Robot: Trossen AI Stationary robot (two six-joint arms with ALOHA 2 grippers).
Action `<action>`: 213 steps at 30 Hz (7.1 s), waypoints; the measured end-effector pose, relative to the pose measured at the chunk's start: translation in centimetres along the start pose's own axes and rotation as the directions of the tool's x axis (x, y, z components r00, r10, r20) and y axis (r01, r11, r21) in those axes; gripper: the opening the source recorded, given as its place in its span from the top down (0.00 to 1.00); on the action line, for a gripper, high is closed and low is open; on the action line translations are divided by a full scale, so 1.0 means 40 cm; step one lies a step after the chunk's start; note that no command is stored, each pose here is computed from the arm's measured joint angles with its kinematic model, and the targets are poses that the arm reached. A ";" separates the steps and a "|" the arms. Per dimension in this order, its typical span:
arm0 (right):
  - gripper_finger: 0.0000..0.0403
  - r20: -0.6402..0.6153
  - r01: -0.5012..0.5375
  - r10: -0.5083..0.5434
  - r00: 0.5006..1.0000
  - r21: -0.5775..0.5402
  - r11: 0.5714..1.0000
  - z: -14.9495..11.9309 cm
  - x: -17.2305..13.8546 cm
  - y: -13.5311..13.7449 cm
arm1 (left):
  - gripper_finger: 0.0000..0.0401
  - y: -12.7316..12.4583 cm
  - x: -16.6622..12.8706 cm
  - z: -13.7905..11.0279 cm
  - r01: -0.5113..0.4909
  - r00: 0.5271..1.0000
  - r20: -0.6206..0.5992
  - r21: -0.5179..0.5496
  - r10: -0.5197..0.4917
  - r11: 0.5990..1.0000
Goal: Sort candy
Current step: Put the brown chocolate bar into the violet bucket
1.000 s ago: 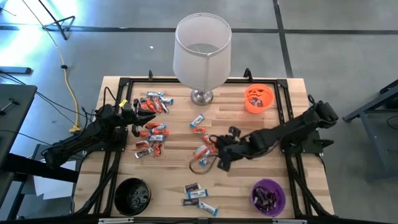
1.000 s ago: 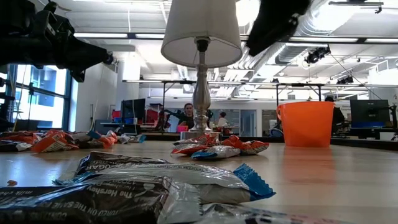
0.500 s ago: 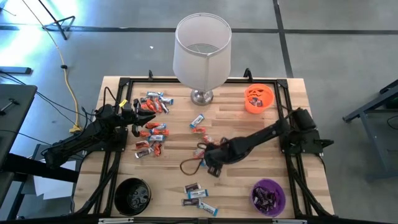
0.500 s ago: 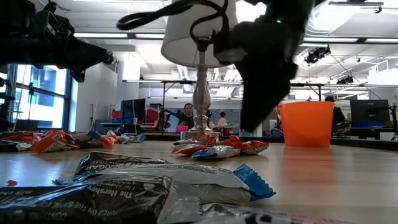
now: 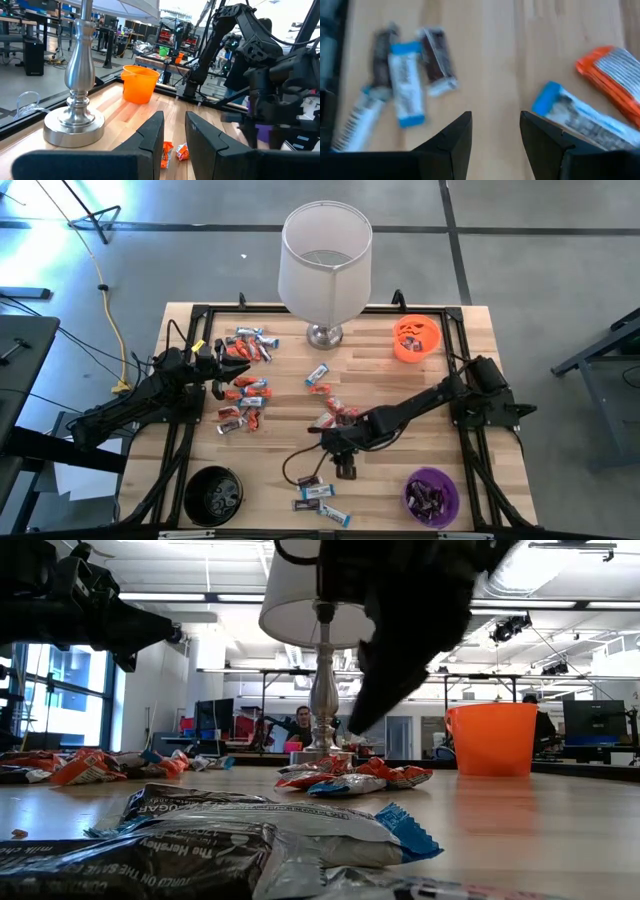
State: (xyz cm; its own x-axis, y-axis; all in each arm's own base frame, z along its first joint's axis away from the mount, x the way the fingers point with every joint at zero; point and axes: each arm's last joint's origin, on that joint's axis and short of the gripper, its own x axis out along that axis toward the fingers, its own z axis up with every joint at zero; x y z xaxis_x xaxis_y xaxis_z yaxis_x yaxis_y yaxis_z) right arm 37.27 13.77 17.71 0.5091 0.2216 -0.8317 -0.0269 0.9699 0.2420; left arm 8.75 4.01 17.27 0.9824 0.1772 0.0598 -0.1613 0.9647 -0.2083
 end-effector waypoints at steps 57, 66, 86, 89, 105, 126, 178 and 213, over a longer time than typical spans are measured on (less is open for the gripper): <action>0.60 0.172 0.070 -0.074 0.982 0.030 0.997 0.038 0.070 0.129 | 0.84 0.000 0.000 0.000 0.000 1.000 0.000 0.000 0.000 1.000; 0.60 0.019 0.043 -0.043 0.999 0.021 0.999 0.069 0.100 0.157 | 0.84 0.000 0.000 0.000 0.000 1.000 0.000 0.000 0.000 1.000; 0.60 -0.103 0.032 -0.044 0.994 -0.112 0.993 0.090 0.206 0.172 | 0.84 0.000 0.000 0.000 0.000 1.000 0.000 0.000 0.000 1.000; 0.60 -0.103 0.042 -0.054 0.993 -0.112 0.993 0.090 0.206 0.169 | 0.84 0.000 0.000 0.000 0.000 1.000 0.000 0.000 0.000 1.000; 0.72 -0.107 0.148 -0.158 0.982 -0.100 0.984 0.090 0.212 0.134 | 0.84 0.000 0.000 0.000 0.000 1.000 0.000 0.000 0.000 1.000; 0.99 -0.146 0.160 -0.173 0.974 -0.096 0.982 0.128 0.109 0.164 | 0.84 0.000 0.000 0.000 0.000 1.000 0.000 0.000 0.000 1.000; 0.97 -0.394 0.310 0.028 0.919 0.764 0.566 -0.240 -0.403 0.185 | 0.84 0.000 0.000 0.000 0.000 1.000 0.000 0.000 0.000 1.000; 0.71 -0.366 0.297 0.096 0.925 0.859 0.417 -0.346 -0.397 0.330 | 0.84 0.000 0.000 0.000 0.000 1.000 0.001 0.000 0.000 1.000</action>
State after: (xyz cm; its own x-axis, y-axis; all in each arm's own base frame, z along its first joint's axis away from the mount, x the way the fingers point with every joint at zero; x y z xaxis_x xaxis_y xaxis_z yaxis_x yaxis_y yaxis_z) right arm 16.92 24.45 27.21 0.1533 0.3356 -0.9295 0.8788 0.3839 0.2835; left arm 8.74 4.01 17.29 0.9824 0.1770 0.0605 -0.1610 0.9648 -0.2080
